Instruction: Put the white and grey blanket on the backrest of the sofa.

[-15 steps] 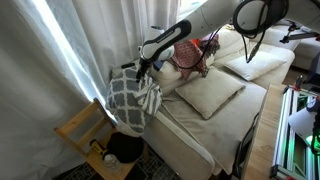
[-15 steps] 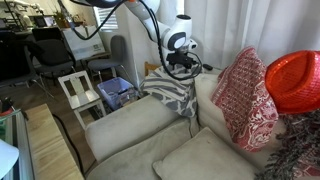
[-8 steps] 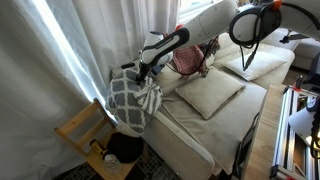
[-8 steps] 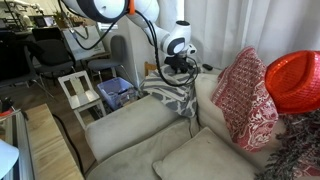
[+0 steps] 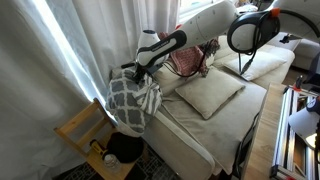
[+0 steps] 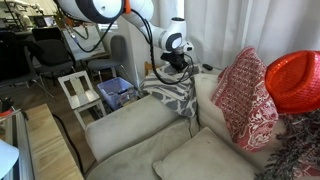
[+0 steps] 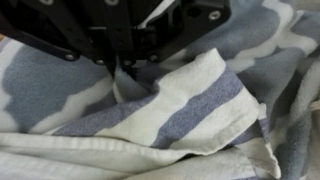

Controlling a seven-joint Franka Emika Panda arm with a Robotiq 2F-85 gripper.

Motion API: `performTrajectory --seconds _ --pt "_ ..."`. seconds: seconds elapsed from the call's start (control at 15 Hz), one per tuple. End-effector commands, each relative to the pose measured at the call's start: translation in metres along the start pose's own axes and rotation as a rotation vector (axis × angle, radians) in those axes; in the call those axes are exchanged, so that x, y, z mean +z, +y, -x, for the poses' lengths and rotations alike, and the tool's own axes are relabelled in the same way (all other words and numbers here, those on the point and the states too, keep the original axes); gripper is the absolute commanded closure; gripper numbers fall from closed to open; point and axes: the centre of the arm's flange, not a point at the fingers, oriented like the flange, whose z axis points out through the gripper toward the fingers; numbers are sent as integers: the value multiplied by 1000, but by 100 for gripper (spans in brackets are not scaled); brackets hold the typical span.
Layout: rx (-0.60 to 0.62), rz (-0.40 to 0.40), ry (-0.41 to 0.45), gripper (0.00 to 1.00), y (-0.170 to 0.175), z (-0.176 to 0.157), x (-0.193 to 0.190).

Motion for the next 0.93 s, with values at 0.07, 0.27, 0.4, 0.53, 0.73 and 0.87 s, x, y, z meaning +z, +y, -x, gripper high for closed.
performTrajectory --seconds 0.07,0.27,0.4,0.53,0.73,0.87 --pt "-15 80 42 98 2 -36 -76" --pt "-21 141 102 98 27 -58 -137" --pt "-17 184 103 98 43 -66 -179" --pt "-30 226 73 98 59 -66 -219" --pt "-47 279 59 98 81 -66 -271" --pt "-43 301 93 98 91 -69 -301"
